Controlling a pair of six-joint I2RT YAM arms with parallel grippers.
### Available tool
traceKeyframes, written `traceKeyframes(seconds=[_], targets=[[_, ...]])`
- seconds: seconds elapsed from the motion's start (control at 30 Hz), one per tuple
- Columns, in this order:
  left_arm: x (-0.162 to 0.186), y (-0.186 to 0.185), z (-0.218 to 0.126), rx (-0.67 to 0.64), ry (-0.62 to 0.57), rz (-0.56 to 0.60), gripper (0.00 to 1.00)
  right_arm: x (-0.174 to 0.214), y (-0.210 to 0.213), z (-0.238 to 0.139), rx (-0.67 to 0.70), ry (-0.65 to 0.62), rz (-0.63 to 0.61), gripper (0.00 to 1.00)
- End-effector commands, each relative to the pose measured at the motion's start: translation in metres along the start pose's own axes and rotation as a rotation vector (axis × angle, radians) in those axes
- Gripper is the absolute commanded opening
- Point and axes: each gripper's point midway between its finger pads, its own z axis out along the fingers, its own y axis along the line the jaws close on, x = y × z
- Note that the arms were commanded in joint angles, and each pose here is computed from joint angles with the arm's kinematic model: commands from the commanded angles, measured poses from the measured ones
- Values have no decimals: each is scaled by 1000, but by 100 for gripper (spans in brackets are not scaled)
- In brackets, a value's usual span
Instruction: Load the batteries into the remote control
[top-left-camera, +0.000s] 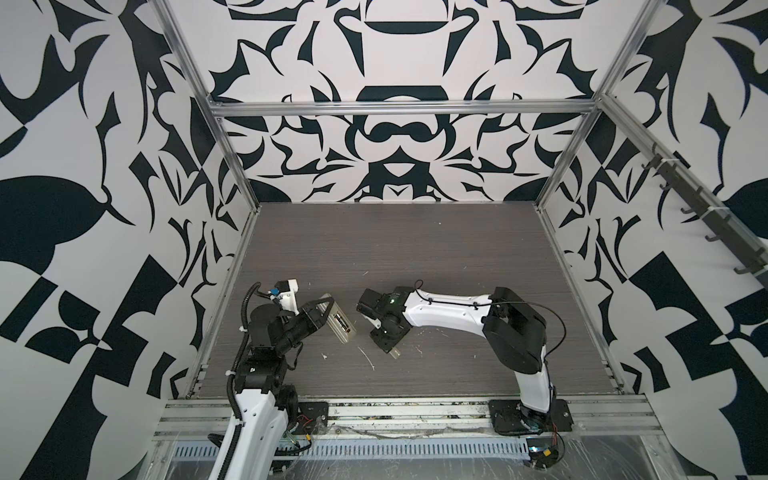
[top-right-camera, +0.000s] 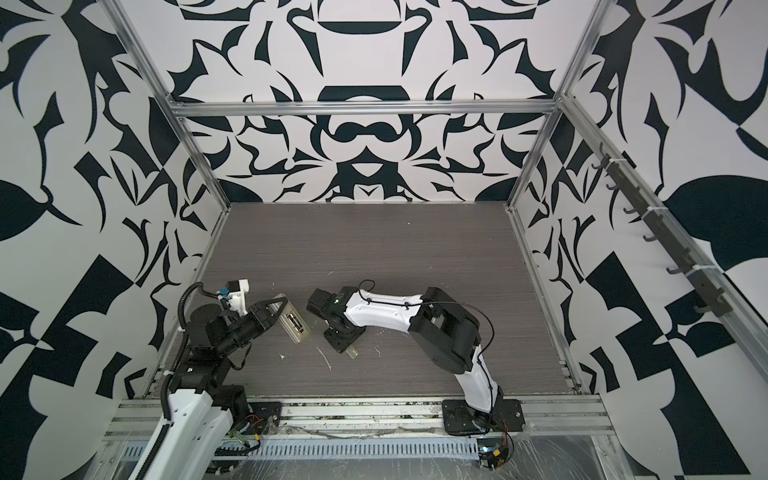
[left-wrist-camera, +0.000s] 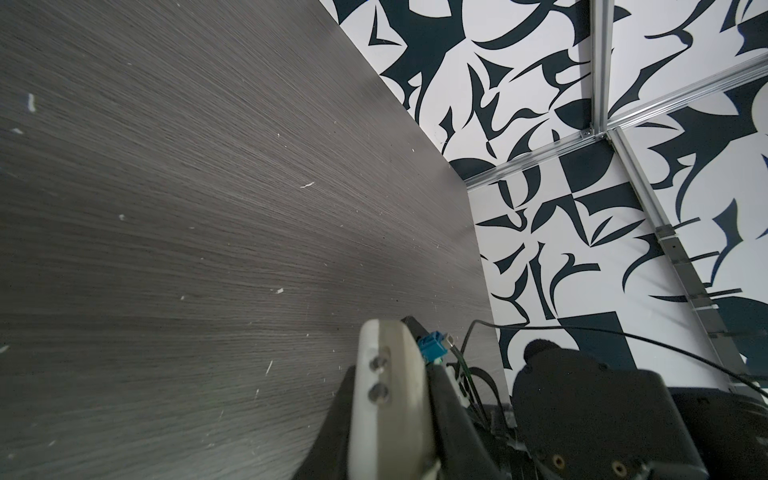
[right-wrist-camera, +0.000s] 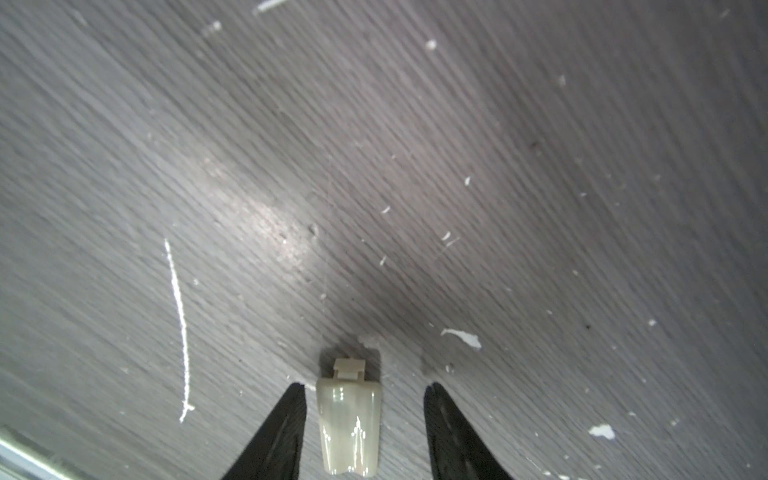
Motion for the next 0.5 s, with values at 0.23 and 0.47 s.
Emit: traceKeyframes(seconds=[0.23, 0.47], targets=[[-2, -5, -2, 22, -12, 13, 0, -8, 6, -6, 15, -14, -8, 43], [-2, -5, -1, 25, -8, 13, 0, -5, 6, -3, 22, -7, -5, 42]])
